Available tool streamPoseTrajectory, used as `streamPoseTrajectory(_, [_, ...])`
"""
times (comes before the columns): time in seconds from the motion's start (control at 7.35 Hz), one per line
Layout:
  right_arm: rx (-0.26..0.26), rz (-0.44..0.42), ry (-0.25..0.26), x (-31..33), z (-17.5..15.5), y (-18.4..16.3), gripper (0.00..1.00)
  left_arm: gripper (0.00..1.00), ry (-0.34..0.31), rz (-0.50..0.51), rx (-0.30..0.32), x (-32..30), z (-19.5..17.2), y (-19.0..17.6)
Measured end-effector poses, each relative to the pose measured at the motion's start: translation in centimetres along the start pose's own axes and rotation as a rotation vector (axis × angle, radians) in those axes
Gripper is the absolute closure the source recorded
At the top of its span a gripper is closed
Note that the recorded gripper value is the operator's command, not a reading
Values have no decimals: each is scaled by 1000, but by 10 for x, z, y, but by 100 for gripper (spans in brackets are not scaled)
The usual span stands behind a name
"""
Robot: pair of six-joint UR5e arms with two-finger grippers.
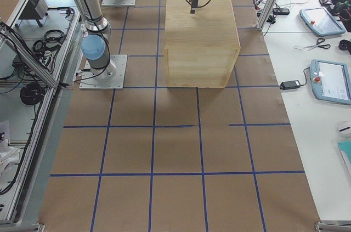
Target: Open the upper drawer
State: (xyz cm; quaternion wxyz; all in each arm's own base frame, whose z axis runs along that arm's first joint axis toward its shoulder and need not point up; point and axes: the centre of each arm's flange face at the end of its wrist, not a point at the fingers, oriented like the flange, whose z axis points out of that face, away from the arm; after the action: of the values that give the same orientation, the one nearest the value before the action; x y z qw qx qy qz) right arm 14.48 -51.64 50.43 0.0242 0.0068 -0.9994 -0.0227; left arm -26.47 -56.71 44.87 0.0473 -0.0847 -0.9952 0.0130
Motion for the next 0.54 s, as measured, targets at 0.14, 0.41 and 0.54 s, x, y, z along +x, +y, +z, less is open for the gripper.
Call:
streamPoseTrajectory(0.14, [0,0,0,0,0,0,0,0,-11,-22,16,-20,-25,3])
streamPoseTrajectory(0.41, [1,1,0,0,0,0,0,0,-19,-95,44,-66,-58,11])
streamPoseTrajectory(0.54, [1,1,0,0,-1,0,0,0,-24,-140,45,-94,-73,18])
